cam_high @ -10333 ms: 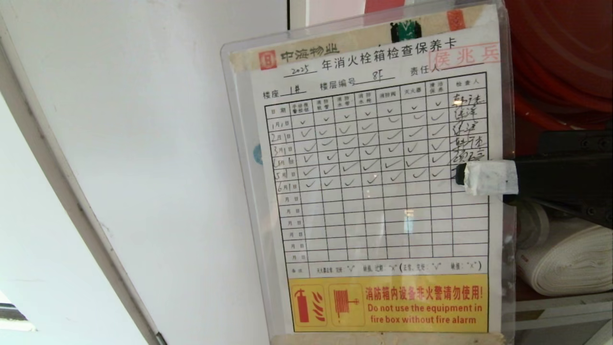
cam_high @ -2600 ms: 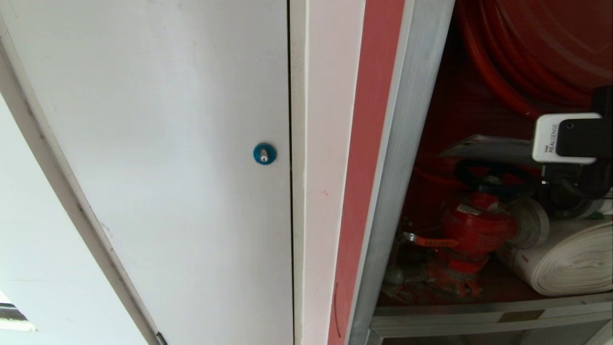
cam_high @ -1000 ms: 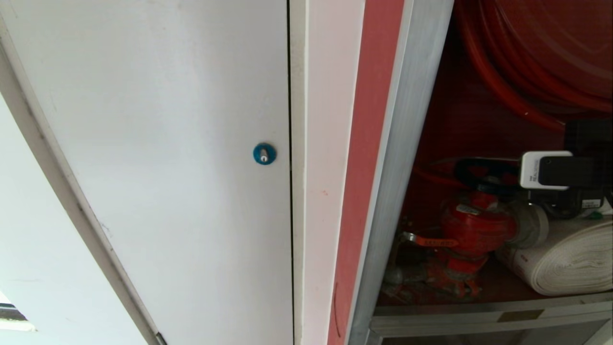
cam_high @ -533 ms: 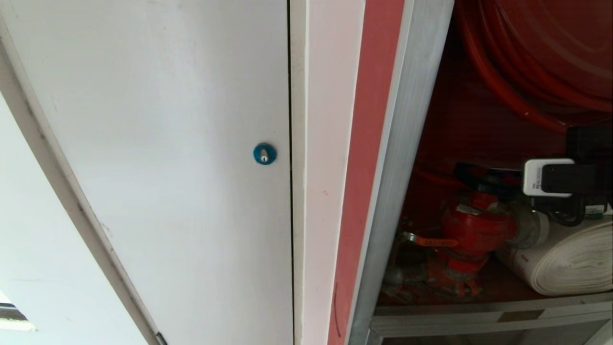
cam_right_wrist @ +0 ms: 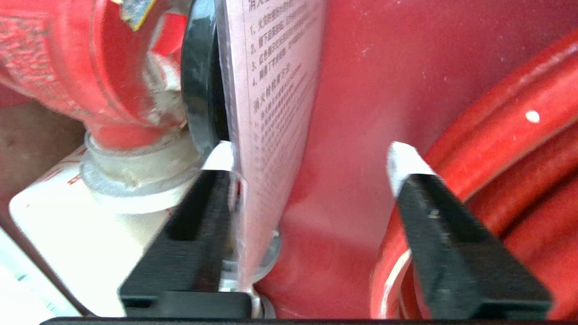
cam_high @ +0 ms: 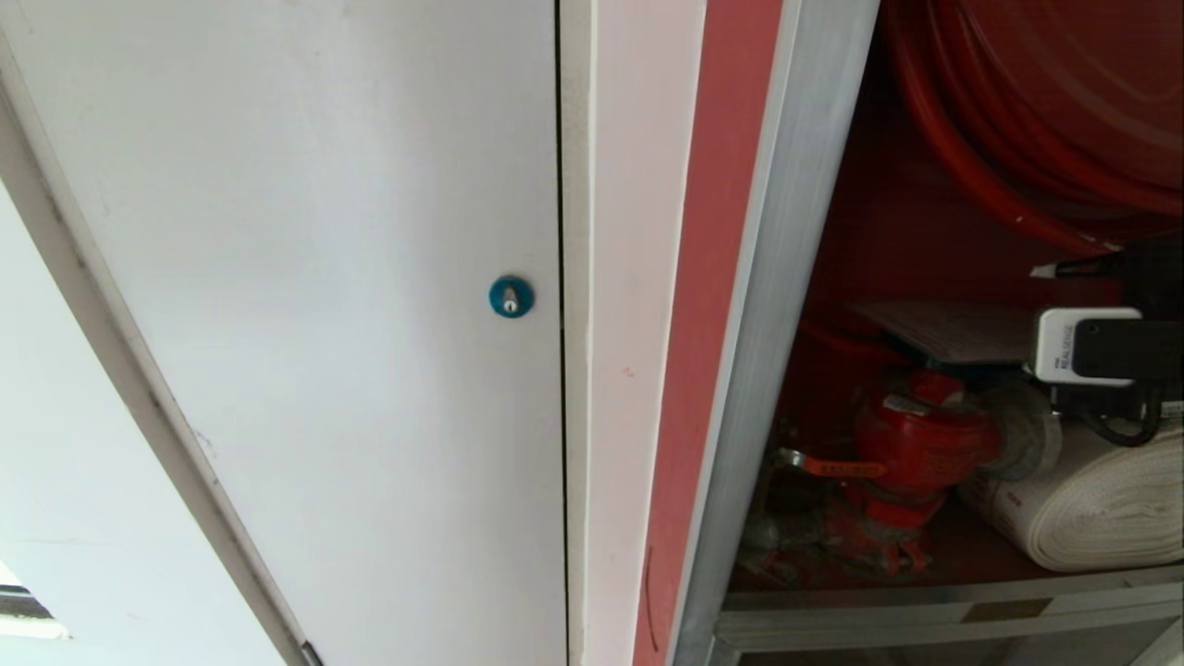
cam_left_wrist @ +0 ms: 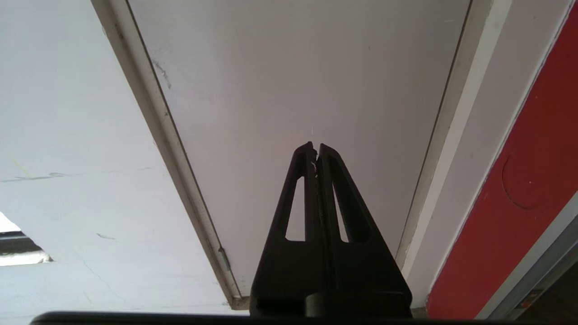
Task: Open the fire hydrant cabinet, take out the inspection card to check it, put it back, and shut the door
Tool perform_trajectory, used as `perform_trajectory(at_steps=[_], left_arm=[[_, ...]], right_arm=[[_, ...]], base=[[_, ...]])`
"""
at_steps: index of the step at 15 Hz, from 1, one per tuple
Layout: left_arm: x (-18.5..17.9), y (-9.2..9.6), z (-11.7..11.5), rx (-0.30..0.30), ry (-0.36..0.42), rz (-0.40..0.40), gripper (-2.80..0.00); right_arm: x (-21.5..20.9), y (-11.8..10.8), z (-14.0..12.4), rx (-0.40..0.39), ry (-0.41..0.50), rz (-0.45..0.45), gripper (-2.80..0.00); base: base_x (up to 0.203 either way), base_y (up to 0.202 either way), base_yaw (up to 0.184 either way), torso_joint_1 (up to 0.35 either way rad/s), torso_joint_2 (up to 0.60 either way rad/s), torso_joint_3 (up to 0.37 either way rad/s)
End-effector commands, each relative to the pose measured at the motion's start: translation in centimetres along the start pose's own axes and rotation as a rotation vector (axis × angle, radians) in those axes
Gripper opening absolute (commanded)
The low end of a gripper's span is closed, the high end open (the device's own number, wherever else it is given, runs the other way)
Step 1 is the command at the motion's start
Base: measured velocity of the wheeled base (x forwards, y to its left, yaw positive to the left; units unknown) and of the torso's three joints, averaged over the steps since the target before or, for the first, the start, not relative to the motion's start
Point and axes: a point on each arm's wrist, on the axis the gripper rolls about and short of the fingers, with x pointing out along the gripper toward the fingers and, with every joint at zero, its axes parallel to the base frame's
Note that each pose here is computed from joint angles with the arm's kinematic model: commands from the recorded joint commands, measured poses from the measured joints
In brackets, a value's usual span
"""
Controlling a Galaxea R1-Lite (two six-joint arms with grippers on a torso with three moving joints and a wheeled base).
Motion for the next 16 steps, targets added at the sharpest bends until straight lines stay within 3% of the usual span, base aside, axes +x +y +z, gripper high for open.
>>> perform_trajectory(at_steps=[1, 6, 14, 15, 16], left_arm=[[0.1, 0.0, -0.3, 0.0, 0.011, 0.0, -2.8], [0.1, 0.0, -0.3, 0.0, 0.011, 0.0, -2.8], [0.1, 0.0, -0.3, 0.0, 0.012, -0.001, -2.8], [0.1, 0.0, -0.3, 0.0, 0.012, -0.001, -2.8], [0.1, 0.0, -0.3, 0.0, 0.013, -0.001, -2.8]], right_arm=[[-0.9, 0.1, 0.1, -0.01, -0.001, -0.017, 0.0], [-3.6, 1.1, 0.2, -0.009, -0.003, 0.029, 0.0], [-7.2, 2.4, 0.3, -0.025, -0.004, 0.021, 0.0], [-7.9, 2.6, 0.3, -0.03, -0.005, 0.025, -2.8], [-8.5, 2.8, 0.4, -0.035, -0.005, 0.028, -2.8]], base=[[0.0, 0.0, 0.0, 0.0, 0.0, 0.0], [0.0, 0.0, 0.0, 0.0, 0.0, 0.0], [0.0, 0.0, 0.0, 0.0, 0.0, 0.0], [0.0, 0.0, 0.0, 0.0, 0.0, 0.0], [0.0, 0.0, 0.0, 0.0, 0.0, 0.0]])
